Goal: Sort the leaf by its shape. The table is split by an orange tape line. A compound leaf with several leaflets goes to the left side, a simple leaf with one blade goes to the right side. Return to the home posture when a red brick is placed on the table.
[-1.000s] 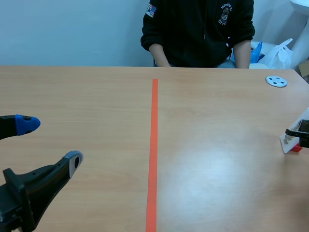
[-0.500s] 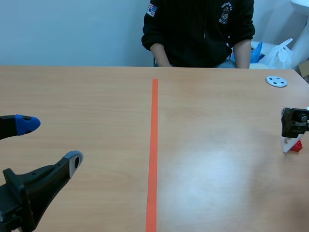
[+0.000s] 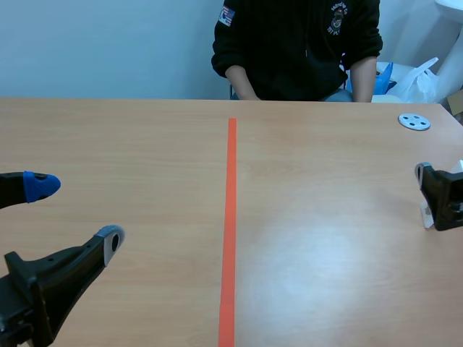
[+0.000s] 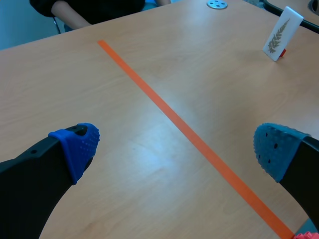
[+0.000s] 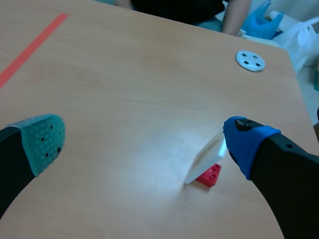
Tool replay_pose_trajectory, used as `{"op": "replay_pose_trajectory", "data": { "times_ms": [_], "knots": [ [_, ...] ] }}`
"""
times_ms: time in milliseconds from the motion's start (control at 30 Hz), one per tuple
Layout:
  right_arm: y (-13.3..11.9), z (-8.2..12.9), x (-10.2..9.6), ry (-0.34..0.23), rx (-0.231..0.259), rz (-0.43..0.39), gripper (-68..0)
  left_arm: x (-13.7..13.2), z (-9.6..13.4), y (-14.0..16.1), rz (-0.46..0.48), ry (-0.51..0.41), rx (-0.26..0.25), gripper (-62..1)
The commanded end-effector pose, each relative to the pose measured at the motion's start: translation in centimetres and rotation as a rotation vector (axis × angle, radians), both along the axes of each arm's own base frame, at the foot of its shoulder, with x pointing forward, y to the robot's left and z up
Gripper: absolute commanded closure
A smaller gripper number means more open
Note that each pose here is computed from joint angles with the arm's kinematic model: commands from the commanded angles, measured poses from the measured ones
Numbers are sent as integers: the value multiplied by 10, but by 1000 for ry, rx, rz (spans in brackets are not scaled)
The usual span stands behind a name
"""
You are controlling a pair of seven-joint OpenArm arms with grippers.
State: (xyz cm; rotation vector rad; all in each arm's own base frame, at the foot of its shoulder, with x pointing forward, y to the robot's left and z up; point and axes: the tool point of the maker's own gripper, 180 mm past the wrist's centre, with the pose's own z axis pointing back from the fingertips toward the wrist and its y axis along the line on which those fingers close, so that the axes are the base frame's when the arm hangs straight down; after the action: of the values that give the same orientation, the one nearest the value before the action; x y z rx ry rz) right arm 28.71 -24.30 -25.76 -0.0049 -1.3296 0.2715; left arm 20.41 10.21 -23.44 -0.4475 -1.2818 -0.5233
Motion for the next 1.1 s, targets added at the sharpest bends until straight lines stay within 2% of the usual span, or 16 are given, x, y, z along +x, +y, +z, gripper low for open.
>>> {"op": "replay_pose_trajectory", "data": {
  "times_ms": [0,300,500,633,1067],
  "knots": [
    [7,10,-3,-30,7,13,-679,1,11,-5,-5,-31,-24,-623],
    [73,34,-44,-8,71,141,-679,1,11,-5,-5,-31,-24,-623],
    [98,46,-60,13,82,203,-679,1,11,-5,-7,-30,-22,-623],
    [105,52,-62,10,76,220,-679,1,11,-5,-7,-31,-22,-623],
    [105,54,-61,3,76,221,-679,1,11,-5,-7,-31,-22,-623]
  ]
}}
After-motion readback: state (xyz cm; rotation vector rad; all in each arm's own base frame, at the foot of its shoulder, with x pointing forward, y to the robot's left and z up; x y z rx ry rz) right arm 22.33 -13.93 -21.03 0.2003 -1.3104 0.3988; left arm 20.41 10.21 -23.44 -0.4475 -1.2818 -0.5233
